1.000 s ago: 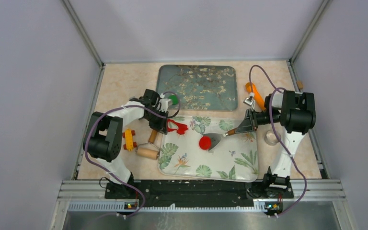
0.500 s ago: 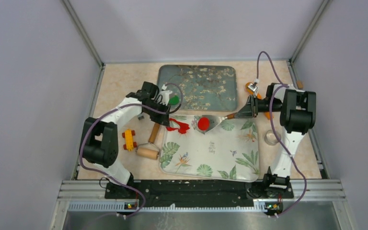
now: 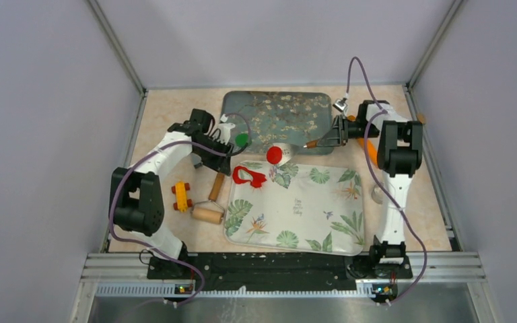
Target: Roll out the dumpling wrappers from the dough
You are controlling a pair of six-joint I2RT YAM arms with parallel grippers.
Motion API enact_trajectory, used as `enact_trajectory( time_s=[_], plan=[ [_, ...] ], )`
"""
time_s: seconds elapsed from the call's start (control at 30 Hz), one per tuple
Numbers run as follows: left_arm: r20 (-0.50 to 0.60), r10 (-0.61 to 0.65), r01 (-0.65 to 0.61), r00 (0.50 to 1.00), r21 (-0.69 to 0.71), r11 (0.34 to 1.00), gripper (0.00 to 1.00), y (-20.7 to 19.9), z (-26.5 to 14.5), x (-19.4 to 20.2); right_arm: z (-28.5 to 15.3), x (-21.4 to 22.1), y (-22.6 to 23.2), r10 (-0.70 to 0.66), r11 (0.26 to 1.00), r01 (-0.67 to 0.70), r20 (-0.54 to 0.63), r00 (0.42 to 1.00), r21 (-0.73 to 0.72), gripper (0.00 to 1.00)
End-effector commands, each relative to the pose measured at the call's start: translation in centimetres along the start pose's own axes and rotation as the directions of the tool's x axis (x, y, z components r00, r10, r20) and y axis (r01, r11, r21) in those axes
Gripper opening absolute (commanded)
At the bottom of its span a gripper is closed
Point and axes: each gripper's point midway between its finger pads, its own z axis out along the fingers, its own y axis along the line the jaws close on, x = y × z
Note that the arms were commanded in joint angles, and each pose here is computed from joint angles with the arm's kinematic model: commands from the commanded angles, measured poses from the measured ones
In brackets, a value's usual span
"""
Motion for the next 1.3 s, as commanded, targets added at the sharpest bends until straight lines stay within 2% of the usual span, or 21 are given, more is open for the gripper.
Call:
enact_trajectory(
  time_s=[0.0, 0.33, 0.67, 1.17, 1.27],
  plan=[
    [0.056, 0.082, -0.080, 0.995, -0.042, 0.996, 0.44, 0.0, -2.6, -1.8, 1.7, -3.0, 0.4, -0.008, 0.997, 0.012, 0.058, 0.998, -0.075, 0.00],
    [0.002, 0.093, -0.093, 0.996, -0.033, 0.995, 0.45, -0.4, -3.1, -0.1, 4.2, -4.8, 0.2, -0.071, 0.988, 0.078, 0.053, 0.996, -0.133, 0.00],
    [-0.063, 0.101, -0.101, 0.993, -0.006, 0.995, 0.46, -0.7, -3.4, 0.9, 4.5, -5.8, -2.7, -0.112, 0.984, 0.118, 0.053, 0.992, -0.135, 0.00],
    [-0.142, 0.094, -0.090, 0.985, 0.029, 0.995, 0.46, -1.3, -3.0, 2.6, 5.2, -7.6, -5.6, -0.131, 0.980, 0.132, 0.020, 0.991, -0.150, 0.00],
    [-0.148, 0.092, -0.088, 0.985, 0.035, 0.996, 0.46, -1.4, -3.0, 2.7, 5.7, -7.9, -6.0, -0.128, 0.985, 0.124, -0.019, 0.992, -0.119, 0.00]
  ],
)
